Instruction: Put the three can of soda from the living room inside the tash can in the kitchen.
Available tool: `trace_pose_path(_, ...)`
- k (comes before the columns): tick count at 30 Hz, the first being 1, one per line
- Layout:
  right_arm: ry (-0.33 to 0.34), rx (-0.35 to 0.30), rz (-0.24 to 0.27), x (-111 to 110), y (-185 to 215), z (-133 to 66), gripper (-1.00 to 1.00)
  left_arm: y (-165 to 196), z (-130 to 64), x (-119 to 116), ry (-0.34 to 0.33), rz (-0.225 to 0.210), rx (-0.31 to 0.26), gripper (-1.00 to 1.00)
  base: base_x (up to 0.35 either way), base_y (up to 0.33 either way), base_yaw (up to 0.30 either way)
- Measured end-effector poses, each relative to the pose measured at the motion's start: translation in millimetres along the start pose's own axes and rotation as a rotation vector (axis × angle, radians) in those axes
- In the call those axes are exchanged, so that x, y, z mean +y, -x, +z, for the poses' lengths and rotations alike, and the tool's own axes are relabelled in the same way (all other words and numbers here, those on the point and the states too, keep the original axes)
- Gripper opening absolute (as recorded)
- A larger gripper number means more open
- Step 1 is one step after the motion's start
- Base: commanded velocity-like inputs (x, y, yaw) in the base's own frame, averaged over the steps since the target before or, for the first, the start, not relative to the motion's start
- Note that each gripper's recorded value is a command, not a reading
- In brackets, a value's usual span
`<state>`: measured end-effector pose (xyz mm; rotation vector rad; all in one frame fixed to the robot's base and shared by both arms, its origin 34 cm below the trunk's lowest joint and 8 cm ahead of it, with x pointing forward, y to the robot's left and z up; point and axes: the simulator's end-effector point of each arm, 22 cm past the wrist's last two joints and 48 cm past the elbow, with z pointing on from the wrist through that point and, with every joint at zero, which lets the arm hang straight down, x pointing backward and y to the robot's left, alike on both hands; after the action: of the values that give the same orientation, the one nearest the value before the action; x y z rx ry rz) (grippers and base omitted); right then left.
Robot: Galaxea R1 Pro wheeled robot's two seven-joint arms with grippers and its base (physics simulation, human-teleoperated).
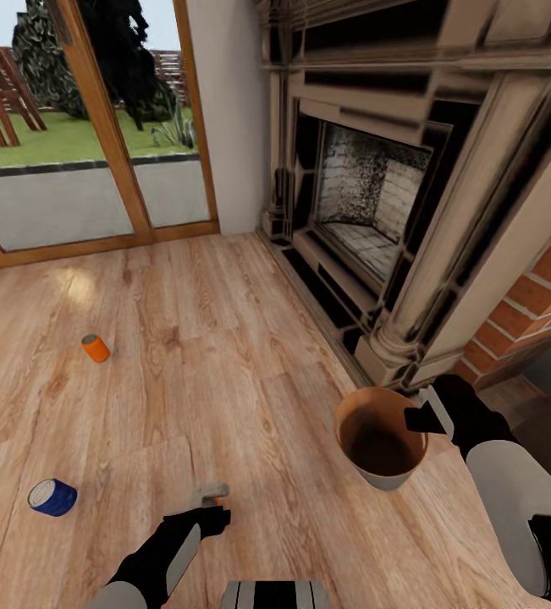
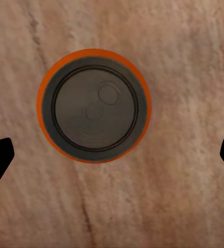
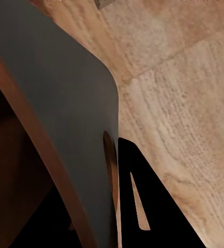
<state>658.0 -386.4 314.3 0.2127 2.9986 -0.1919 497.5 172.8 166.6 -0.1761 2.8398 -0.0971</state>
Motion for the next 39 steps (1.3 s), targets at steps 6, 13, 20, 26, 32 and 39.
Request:
trace_pose_path(6,-0.001,-0.005,-0.003,0.3,1.5,-1.0,-1.0,0.0,0.0,-0.2,-0.001,0.0,0.0,1.0,0.0,0.0,0.0)
trace_pose_path(13,0.028,-0.01,-0.013,11.7,3.0,-2.2,-1.0,-0.2,0.0,-0.5,-0.002,0.001,0.001,1.0,0.165,0.014,0.0)
trace_pose_path(20,0.085,-0.009,-0.046,29.4,2.2,-3.0,-1.0,0.5,0.0,-0.5,-0.002,0.001,-0.002,1.0,0.053,0.006,0.0)
trace_pose_path(26,0.096,-0.008,-0.051,32.8,1.7,-3.0,-1.0,0.9,-0.1,-1.4,-0.003,0.0,-0.003,1.0,0.01,0.001,0.0)
trace_pose_path(32,0.089,-0.008,-0.057,31.2,1.5,-2.8,-1.0,0.9,-0.3,-3.5,-0.006,-0.001,-0.003,1.0,0.002,0.0,0.0)
trace_pose_path(39,0.09,-0.008,-0.057,30.7,1.7,-2.9,-1.0,0.9,-0.3,-3.3,-0.005,-0.001,-0.004,1.0,0.0,0.0,0.0)
